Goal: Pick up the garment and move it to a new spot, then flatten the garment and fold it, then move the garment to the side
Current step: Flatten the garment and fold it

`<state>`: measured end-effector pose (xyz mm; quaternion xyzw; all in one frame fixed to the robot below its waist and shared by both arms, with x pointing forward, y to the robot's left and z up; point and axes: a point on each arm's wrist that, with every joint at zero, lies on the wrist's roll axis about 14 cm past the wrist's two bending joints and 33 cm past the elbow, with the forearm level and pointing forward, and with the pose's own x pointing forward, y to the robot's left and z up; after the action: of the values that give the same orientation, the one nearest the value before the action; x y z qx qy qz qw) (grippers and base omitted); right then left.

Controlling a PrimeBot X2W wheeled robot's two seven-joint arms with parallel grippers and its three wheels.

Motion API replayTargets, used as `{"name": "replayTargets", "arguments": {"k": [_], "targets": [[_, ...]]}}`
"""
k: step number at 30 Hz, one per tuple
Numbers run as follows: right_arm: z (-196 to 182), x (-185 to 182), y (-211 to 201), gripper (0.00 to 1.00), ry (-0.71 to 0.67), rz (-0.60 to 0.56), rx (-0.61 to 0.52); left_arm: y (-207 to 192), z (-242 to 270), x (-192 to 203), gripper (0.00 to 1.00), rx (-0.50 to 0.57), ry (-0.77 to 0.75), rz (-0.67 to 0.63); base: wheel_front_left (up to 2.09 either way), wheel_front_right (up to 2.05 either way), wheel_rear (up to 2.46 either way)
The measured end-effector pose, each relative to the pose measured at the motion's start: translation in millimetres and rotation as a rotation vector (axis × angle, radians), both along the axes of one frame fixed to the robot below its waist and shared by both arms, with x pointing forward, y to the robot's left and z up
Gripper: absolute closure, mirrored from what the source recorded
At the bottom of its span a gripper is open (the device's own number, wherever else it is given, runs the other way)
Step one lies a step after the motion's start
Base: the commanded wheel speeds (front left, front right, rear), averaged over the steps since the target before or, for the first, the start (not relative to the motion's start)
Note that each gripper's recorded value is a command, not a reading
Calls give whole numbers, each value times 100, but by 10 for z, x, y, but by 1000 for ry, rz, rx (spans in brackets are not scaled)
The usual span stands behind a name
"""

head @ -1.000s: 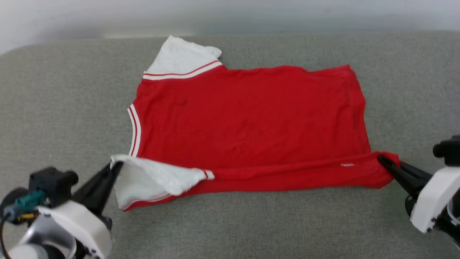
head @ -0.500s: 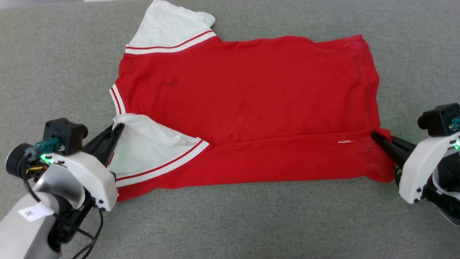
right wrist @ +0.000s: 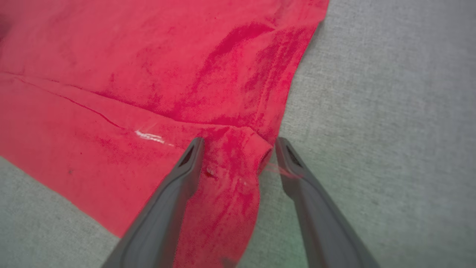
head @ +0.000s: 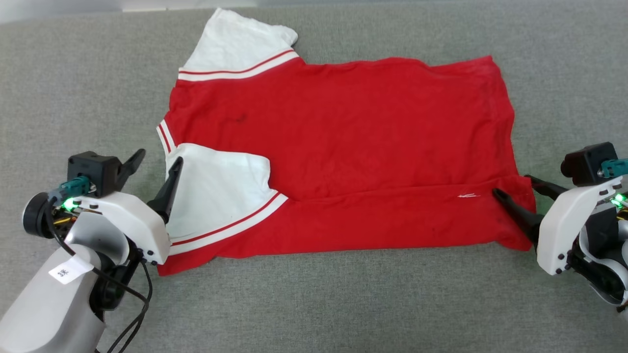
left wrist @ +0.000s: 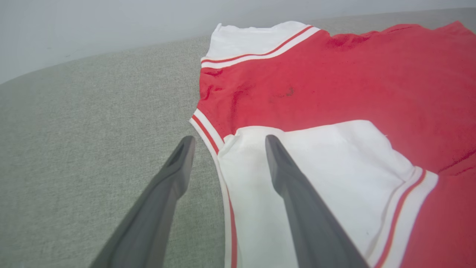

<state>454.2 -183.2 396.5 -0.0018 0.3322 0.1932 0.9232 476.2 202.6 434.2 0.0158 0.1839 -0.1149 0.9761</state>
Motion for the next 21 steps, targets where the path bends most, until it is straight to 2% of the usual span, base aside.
{"name": "replayTargets", "arguments": {"k": [5,10,19,21], "targets": [[100,-89,-124,0,-1,-5,-74,100,117,-101,0,-5,-11,70,0,0,0],[209,-181,-308,0,7,-77,-121,209,186,-300,0,-15,20,147,0,0,0],[217,-554,-278,0,139,-180,-84,194,55,-805,0,6,188,170,0,0,0],[237,-624,-222,0,154,-194,-58,156,15,-893,0,-17,228,183,0,0,0]]}}
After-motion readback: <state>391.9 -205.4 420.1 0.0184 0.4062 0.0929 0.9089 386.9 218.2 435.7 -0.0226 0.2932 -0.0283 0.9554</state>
